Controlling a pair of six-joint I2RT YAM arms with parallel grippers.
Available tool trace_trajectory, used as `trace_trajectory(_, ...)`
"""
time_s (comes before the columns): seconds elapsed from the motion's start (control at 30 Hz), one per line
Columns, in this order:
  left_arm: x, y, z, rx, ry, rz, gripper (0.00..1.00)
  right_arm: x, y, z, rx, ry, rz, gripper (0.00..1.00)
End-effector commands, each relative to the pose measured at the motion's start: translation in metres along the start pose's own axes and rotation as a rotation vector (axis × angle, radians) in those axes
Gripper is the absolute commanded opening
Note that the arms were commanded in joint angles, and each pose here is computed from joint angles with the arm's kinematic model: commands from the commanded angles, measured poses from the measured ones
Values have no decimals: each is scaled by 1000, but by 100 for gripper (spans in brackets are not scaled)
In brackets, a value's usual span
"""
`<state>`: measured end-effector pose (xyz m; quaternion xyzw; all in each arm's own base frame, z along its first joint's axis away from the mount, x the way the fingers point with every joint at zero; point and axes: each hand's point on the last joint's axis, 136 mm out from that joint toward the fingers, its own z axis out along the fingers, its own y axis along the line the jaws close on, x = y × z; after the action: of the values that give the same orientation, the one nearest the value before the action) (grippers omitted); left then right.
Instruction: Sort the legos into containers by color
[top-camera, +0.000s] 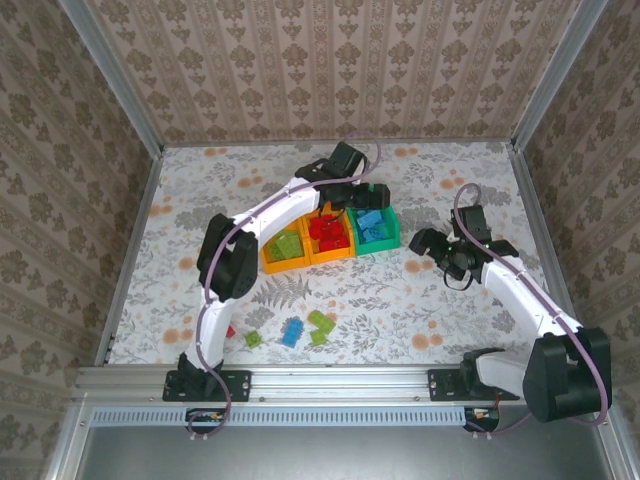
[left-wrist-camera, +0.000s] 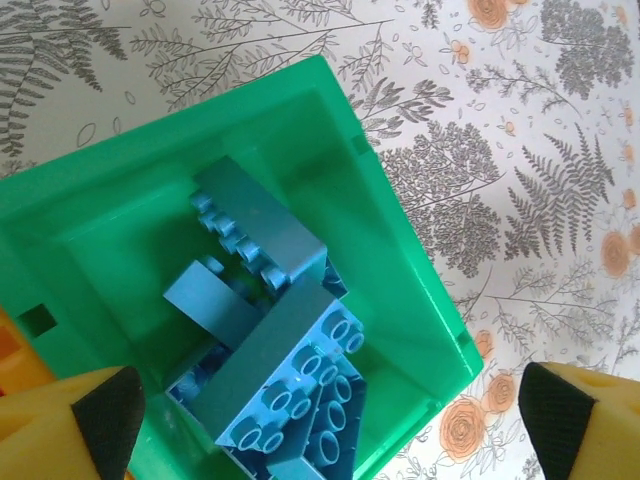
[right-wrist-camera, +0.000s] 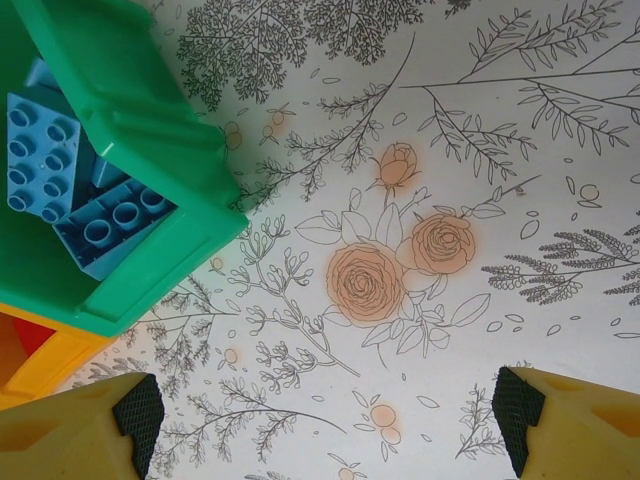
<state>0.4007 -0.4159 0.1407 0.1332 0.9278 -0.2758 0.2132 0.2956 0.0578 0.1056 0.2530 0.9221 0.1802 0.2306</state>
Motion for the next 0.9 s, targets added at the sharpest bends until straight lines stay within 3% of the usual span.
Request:
trace_trajectory(0.0,-13,-2,-50,-43,-80,39,100,6,-7,-1,14,13,6,89)
trace_trajectory(0.1,-5,13,-89,-126,-128,58,100,6,-8,0,16,15,-3,89)
trace_trajectory(0.23,33,67,-144,-332,-150,7,100,6,-8,2,18,14,-14,89)
trace_trajectory(0.53,187,196,-243,-632,-47,-410,100,4,-1,20,-7,51,-26,90)
trace_trajectory(0.67,245,221,-259,-691,-10,-563,100,4,-1,27,-8,66,-33,90)
trace_trajectory(0.87,291,232,-246,-682,66,-682,100,7,-4,33,2,83,-35,90)
